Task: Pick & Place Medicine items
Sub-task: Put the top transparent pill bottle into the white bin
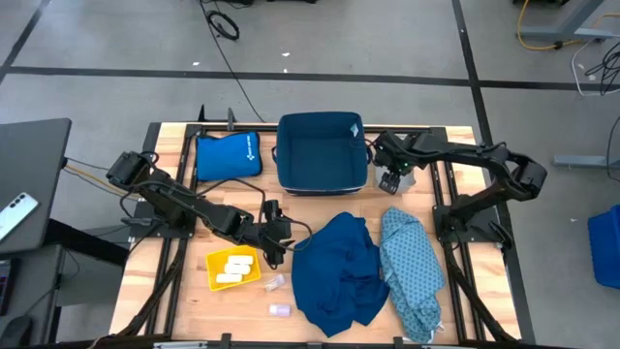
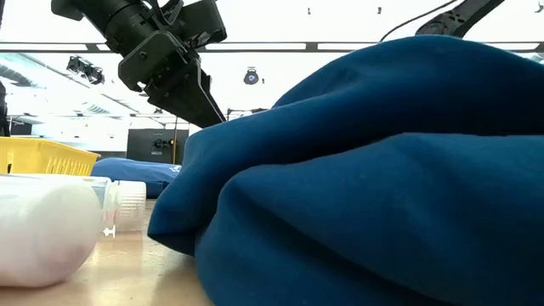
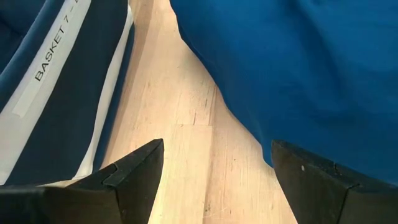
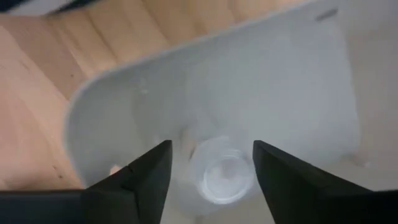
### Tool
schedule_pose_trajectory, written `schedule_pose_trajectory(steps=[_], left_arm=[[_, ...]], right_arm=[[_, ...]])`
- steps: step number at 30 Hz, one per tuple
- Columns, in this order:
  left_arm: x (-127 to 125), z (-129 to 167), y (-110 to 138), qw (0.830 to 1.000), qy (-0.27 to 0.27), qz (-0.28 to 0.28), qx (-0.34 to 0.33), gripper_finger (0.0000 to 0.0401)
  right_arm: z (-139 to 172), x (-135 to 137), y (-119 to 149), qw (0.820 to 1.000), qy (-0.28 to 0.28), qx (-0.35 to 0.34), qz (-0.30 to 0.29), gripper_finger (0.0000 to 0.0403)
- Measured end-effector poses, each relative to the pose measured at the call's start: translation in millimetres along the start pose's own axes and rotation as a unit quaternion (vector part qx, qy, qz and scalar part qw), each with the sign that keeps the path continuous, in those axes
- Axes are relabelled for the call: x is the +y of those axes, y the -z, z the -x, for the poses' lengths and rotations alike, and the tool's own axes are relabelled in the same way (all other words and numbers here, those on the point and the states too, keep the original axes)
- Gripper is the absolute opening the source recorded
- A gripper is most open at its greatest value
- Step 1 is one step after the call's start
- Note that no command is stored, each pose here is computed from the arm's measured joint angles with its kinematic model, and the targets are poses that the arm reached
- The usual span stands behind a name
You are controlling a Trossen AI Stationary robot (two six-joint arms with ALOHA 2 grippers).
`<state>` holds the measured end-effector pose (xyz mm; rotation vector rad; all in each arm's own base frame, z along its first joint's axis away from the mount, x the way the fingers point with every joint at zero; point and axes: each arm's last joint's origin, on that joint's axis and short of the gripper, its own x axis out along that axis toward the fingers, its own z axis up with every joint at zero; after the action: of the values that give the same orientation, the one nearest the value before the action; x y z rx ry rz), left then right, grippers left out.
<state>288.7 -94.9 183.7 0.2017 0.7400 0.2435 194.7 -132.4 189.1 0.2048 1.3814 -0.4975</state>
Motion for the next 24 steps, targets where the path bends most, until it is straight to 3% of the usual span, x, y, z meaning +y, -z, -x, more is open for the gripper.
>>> schedule_pose_trajectory(steps=[8,14,19,24], left_arm=[[0,0,0,1.000,-0.002,-0.001,0.000,0.0298],[-2,2,0,1.000,-0.021,-0.014,-0.007,0.0298],[-7,5,2,0.999,-0.022,-0.024,-0.008,0.0298],[-14,10,5,0.999,-0.009,-0.032,-0.003,0.0298]], right_arm=[[45,-2,-11,0.995,0.049,-0.089,0.000,0.0206],[88,4,-13,0.980,0.072,-0.188,0.004,0.0205],[120,27,-13,0.942,0.040,-0.331,0.039,0.0205],[145,61,-12,0.878,-0.034,-0.468,0.096,0.0205]])
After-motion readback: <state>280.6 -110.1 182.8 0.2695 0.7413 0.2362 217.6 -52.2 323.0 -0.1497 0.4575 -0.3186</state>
